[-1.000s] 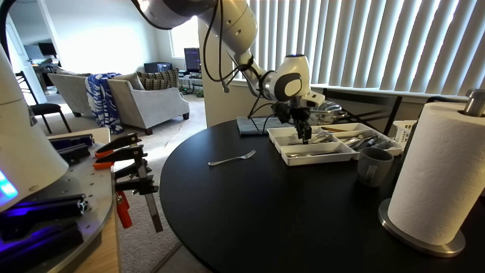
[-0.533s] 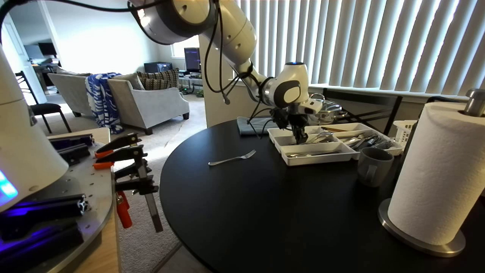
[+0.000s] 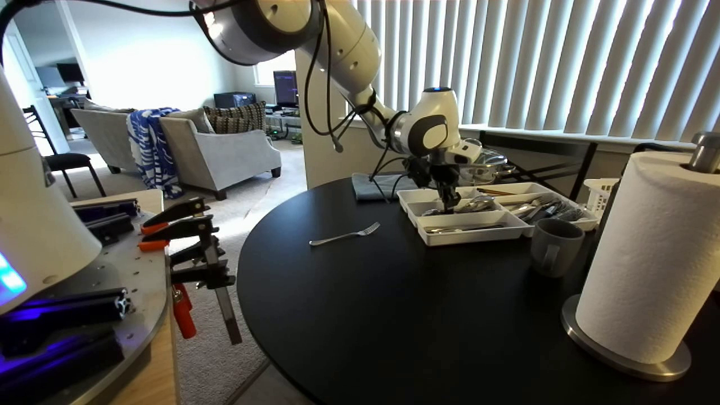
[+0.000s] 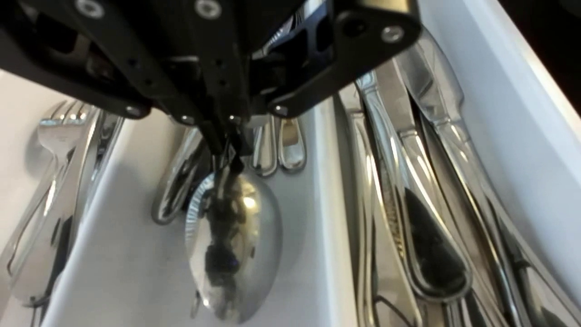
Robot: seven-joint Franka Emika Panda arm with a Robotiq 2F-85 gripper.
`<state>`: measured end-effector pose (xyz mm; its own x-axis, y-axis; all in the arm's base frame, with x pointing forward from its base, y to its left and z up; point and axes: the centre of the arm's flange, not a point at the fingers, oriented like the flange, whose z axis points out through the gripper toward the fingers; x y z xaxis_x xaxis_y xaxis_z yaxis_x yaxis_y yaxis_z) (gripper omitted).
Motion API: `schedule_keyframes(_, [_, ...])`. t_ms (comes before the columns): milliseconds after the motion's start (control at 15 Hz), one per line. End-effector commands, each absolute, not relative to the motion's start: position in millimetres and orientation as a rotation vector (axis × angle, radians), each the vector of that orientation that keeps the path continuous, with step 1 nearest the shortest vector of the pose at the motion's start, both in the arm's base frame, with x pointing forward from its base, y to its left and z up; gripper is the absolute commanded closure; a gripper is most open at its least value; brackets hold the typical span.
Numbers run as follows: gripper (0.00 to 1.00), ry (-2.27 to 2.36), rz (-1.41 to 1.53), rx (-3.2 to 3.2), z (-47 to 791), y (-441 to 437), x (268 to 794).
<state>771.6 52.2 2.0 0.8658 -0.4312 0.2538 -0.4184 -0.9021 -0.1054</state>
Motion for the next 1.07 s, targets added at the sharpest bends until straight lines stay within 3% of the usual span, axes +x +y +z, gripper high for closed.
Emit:
schedule_keyframes(0, [0.99,0.686,-0.555,-2.994,40.6,50.5,750.4])
schedule_keyframes(600, [0.99,0.596,-0.738,-2.976,92.0,69.0,738.7])
schedule_keyframes(1000, [0.99,0.541,-0.724,-3.020,134.5,87.1,697.8])
